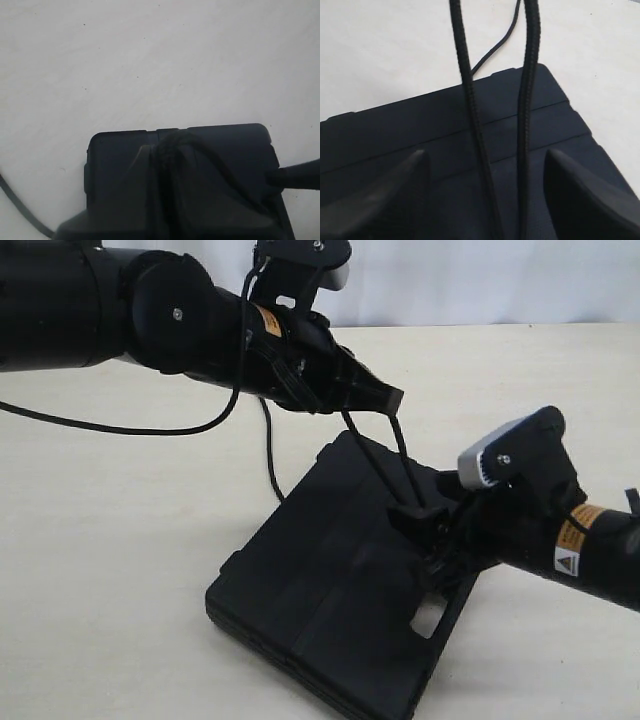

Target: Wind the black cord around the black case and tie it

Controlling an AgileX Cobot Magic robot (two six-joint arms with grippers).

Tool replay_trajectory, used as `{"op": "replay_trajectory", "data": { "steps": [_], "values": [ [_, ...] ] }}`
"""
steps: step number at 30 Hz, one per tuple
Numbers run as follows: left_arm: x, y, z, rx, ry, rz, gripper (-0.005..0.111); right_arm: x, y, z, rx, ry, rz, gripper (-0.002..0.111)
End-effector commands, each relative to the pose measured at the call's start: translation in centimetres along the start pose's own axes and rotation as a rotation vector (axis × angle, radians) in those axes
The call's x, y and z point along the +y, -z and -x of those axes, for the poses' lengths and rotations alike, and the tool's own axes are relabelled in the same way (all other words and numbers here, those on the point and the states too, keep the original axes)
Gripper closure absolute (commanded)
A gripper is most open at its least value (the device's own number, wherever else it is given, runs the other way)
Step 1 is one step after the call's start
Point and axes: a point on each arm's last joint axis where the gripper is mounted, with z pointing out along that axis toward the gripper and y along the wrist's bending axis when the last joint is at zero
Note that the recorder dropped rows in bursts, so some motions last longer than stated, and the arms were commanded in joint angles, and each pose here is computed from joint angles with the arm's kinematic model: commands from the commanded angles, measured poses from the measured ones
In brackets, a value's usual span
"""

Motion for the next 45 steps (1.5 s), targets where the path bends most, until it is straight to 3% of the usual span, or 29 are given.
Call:
{"op": "replay_trajectory", "data": {
  "steps": [1, 8, 9, 10, 11, 14, 16, 19, 22, 23, 25, 26, 30, 32, 36, 41, 45],
  "values": [
    [0.0, 0.0, 0.2, -0.006, -0.018, 0.005, 0.107, -0.4, -1.9, 0.5, 0.022, 0.027, -0.001, 0.047],
    [0.0, 0.0, 0.1, 0.002, -0.02, 0.005, 0.107, -1.0, -3.4, -1.2, 0.196, 0.076, -0.032, 0.051],
    [0.0, 0.0, 0.1, 0.002, -0.02, 0.005, 0.107, -1.0, -3.4, -1.2, 0.196, 0.078, -0.032, 0.06],
    [0.0, 0.0, 0.2, -0.005, -0.02, 0.006, 0.107, -1.0, -3.4, -1.1, 0.194, 0.084, -0.029, 0.087],
    [0.0, 0.0, 0.2, -0.005, -0.02, 0.006, 0.107, -0.9, -3.4, -1.1, 0.19, 0.1, -0.021, 0.103],
    [0.1, 0.0, 0.2, 0.0, -0.033, 0.009, 0.107, -0.9, -3.4, -0.9, 0.17, 0.102, -0.014, 0.103],
    [0.3, 0.1, 0.0, 0.02, -0.103, 0.029, 0.097, -0.8, -3.4, -0.9, 0.163, 0.102, -0.012, 0.104],
    [0.4, 0.2, -0.2, 0.049, -0.154, 0.042, 0.063, -0.8, -3.5, -0.8, 0.156, 0.093, -0.013, 0.104],
    [0.5, 2.1, 1.3, 0.069, -0.328, 0.095, 0.047, -0.8, -3.5, -0.7, 0.142, 0.062, -0.012, 0.104],
    [1.0, 3.7, 2.4, 0.058, -0.295, 0.129, 0.044, -0.8, -3.5, -0.6, 0.13, 0.058, -0.008, 0.104],
    [3.9, 5.2, 3.8, 0.038, -0.138, 0.197, 0.045, -0.8, -3.5, -0.4, 0.108, 0.026, -0.015, 0.104],
    [7.1, 5.1, 3.7, 0.047, -0.038, 0.259, 0.045, -0.9, -3.5, -0.3, 0.104, 0.008, -0.023, 0.104],
    [15.4, 1.6, 0.8, 0.213, 0.229, 0.342, 0.045, -0.8, -3.5, -0.2, 0.091, 0.008, -0.019, 0.104],
    [18.3, -0.5, 0.1, 0.319, 0.279, 0.351, 0.045, -0.8, -3.5, -0.2, 0.089, 0.008, -0.018, 0.104],
    [20.0, -4.5, 0.0, 0.364, 0.271, 0.309, 0.045, -0.8, -3.5, -0.2, 0.083, 0.008, -0.017, 0.104],
    [22.3, -10.7, 1.2, 0.287, 0.385, 0.275, 0.045, -0.8, -3.5, -0.2, 0.083, 0.008, -0.017, 0.104],
    [23.0, -14.8, 2.0, 0.253, 0.347, 0.26, 0.045, -0.8, -3.5, -0.2, 0.083, 0.008, -0.017, 0.104]
  ]
}}
